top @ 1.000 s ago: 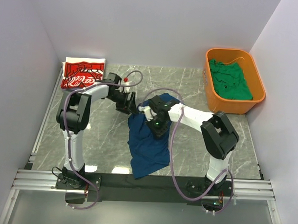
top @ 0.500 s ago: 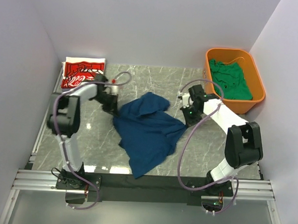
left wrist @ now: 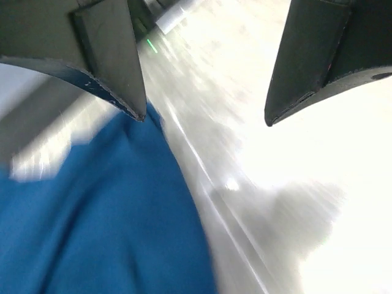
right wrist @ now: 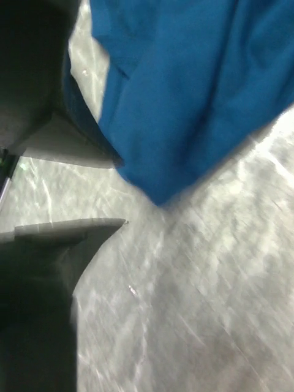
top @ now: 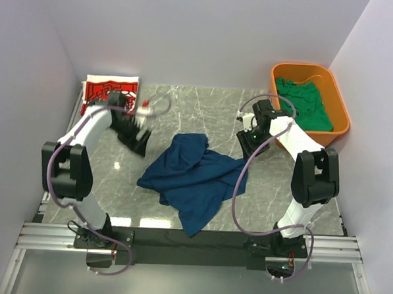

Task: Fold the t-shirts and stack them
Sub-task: Flatten the tshirt out

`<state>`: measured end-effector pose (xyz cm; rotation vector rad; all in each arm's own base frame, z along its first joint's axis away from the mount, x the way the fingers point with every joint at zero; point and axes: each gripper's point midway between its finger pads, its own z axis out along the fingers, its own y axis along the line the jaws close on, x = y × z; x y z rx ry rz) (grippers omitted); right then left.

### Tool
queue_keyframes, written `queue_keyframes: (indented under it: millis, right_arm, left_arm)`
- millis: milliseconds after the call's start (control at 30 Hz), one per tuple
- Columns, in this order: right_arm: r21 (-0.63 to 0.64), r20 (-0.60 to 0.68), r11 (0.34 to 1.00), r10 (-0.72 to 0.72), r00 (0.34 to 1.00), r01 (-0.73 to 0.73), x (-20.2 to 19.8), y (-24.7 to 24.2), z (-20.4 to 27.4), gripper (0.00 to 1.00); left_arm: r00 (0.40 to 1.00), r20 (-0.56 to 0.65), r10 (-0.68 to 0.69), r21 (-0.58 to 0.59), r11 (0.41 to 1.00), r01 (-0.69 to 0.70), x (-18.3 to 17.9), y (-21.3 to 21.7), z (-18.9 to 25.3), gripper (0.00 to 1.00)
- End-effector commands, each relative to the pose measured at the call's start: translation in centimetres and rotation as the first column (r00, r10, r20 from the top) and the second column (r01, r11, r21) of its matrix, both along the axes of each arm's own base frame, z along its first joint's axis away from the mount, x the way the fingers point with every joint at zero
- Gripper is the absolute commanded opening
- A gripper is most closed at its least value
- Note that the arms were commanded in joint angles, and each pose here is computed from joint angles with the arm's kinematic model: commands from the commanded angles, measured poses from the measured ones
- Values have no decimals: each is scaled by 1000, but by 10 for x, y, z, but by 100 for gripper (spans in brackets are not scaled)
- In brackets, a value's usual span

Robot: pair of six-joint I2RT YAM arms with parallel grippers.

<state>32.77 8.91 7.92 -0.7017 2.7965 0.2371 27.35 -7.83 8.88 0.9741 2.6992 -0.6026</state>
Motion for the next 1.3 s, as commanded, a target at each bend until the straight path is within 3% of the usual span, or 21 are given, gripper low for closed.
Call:
queue_keyframes:
  millis: [0,33,67,200,400,633,833,933,967,1033,1067,1133,1267]
  right_arm:
    - [46,-33,999,29,999,-28,-17,4,19,61]
    - [52,-25,998,26,999,-25,-19,4,22,63]
    - [55,-40,998,26,999,-24,-25,4,19,71]
    - [86,-117,996,-15,993,26,-41,10,11,72]
    - [66,-171,990,-111,979,124,-51,15,-19,71]
    - [76,-231,988,-116,966,136,-48,24,-39,69]
    - [68,-303,987,-121,945,148,-55,27,-55,66]
    - [61,-329,986,-127,936,156,-59,26,-62,52]
    - [62,-329,986,-127,936,156,-60,26,-61,40]
    - [71,-316,985,-125,940,155,-58,26,-54,25]
    - [75,-315,985,-123,941,153,-58,26,-51,12]
    - [80,-286,988,-105,952,133,-56,24,-38,0]
    - [33,-113,999,-34,993,38,-35,8,-4,0]
  left_arm:
    - [960,278,-17,-162,985,65,92,-45,59,84]
    - [956,292,-31,-182,979,88,102,-55,64,83]
    - [946,317,-65,-193,972,132,117,-73,69,82]
    - [926,330,-181,-224,938,263,126,-119,69,80]
    - [914,266,-306,-230,901,368,82,-164,60,79]
    - [896,224,-384,-145,896,420,24,-189,28,81]
    - [929,166,-332,-93,932,350,21,-194,-3,73]
    - [934,161,-318,-118,934,338,23,-203,-4,63]
    - [937,156,-314,-129,934,334,25,-206,-4,54]
    - [945,165,-284,-155,938,309,32,-211,4,37]
    - [950,167,-264,-170,942,291,35,-211,9,17]
    - [961,193,-199,-216,947,239,52,-203,31,1]
    - [974,227,6,-317,946,68,103,-157,87,1]
